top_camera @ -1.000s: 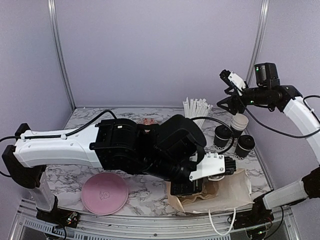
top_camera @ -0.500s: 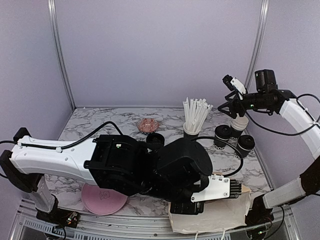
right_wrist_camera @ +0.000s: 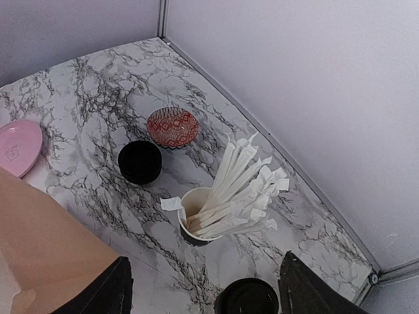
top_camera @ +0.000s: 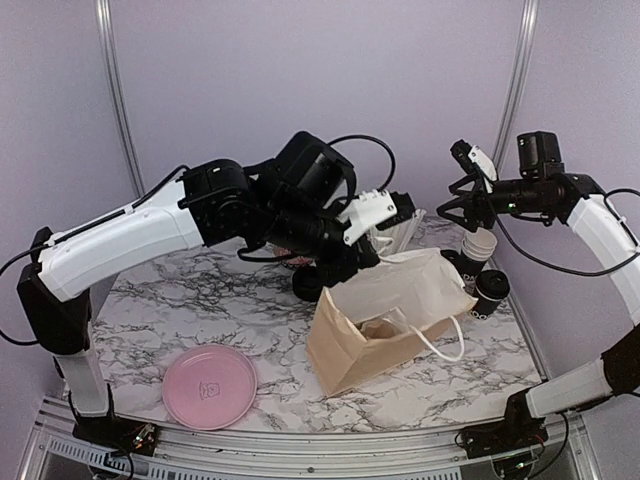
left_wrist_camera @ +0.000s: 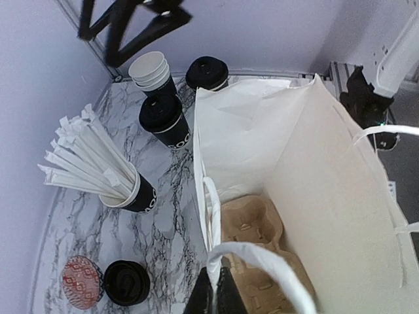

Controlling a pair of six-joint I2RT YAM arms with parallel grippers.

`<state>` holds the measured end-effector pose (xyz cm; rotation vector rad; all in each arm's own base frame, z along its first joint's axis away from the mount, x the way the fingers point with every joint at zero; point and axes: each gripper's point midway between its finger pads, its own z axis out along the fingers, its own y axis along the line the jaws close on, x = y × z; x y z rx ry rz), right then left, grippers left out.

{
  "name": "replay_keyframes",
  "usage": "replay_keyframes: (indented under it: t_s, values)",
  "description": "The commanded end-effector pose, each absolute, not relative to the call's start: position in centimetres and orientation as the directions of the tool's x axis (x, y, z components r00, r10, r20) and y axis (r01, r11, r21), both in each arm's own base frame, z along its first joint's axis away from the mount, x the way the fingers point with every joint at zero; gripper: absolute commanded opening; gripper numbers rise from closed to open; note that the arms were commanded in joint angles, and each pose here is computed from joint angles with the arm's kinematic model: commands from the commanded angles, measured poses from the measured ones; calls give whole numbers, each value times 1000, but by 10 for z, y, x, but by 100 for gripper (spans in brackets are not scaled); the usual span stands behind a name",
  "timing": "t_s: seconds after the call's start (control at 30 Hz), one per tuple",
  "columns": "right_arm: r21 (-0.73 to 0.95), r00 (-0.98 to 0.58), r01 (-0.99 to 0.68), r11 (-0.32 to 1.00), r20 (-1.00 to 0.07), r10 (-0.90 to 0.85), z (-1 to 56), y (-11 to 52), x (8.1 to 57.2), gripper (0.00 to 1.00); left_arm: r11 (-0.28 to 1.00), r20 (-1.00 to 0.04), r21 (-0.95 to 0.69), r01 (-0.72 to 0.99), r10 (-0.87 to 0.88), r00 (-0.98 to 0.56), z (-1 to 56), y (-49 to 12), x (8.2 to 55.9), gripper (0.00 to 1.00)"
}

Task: Pack the takeout coffee

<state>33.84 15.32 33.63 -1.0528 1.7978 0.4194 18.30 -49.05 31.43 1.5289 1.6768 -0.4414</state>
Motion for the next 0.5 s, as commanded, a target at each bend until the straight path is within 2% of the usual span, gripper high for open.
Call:
replay_keyframes:
  t_s: [0.0, 0.07, 0.13, 0.2, 0.3, 0.37, 0.47]
  values:
    - [-170, -126, -822, 544, -877, -464, 346, 155, 327, 74, 219, -786, -105, 970, 579, -216, 322, -463, 226, 0]
    - [-163, -135, -824, 542, -874, -467, 339, 155, 328, 74, 250, -734, -217, 944, 596, -327, 296, -457, 249, 4]
    - [-153, -131, -839, 522, -875, -467, 339, 158, 322, 74, 315, -689, -238, 919, 612, -389, 274, -449, 270, 32]
    - [-148, -91, -880, 452, -881, -465, 344, 165, 306, 74, 363, -671, -196, 911, 627, -394, 263, -442, 280, 52]
    - [-124, -7, -955, 270, -898, -439, 353, 180, 265, 74, 393, -682, -160, 905, 619, -389, 268, -436, 285, 63]
    - [-138, 66, -979, 151, -912, -405, 363, 190, 241, 75, 415, -693, -137, 899, 609, -387, 273, -432, 288, 65]
    - [-158, 121, -986, 56, -904, -410, 365, 208, 224, 76, 431, -705, -111, 895, 601, -377, 276, -427, 291, 66]
